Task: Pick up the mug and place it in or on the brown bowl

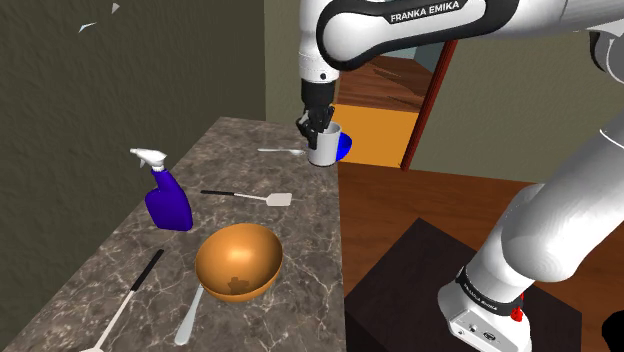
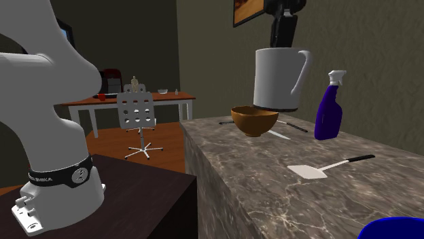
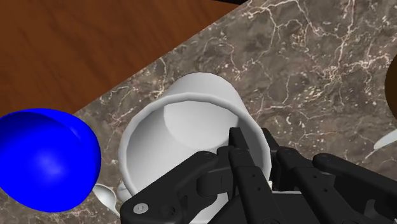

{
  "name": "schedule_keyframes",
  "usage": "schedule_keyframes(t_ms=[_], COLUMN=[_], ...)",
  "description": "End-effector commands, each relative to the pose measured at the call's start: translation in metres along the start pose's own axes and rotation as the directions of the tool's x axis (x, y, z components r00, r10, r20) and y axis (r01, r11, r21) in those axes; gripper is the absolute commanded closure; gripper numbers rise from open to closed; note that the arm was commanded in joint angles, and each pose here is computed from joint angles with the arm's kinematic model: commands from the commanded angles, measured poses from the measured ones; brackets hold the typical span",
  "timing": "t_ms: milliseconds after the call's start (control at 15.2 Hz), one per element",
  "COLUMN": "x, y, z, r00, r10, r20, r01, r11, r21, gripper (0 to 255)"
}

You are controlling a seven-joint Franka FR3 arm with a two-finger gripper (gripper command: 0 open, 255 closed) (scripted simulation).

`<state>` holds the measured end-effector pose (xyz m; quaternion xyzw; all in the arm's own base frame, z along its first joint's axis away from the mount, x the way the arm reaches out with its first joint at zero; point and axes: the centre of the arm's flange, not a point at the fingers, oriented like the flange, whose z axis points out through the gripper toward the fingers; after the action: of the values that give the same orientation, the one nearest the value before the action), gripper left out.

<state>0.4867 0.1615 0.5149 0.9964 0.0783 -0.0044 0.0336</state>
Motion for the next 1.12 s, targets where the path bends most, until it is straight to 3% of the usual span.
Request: schedule_keyframes(t_ms=[0,1056], x=[-0.001,-0.015], y=[-0.025,-0.234], z=[-0.005,-0.033], r00=[1.0,1.0], r10=[0.001,0.001], r20=[0.0,0.0], r01=[-0.001,-0.001], r11=[1.0,1.0], r21=[0.0,0.0], gripper=[255,255])
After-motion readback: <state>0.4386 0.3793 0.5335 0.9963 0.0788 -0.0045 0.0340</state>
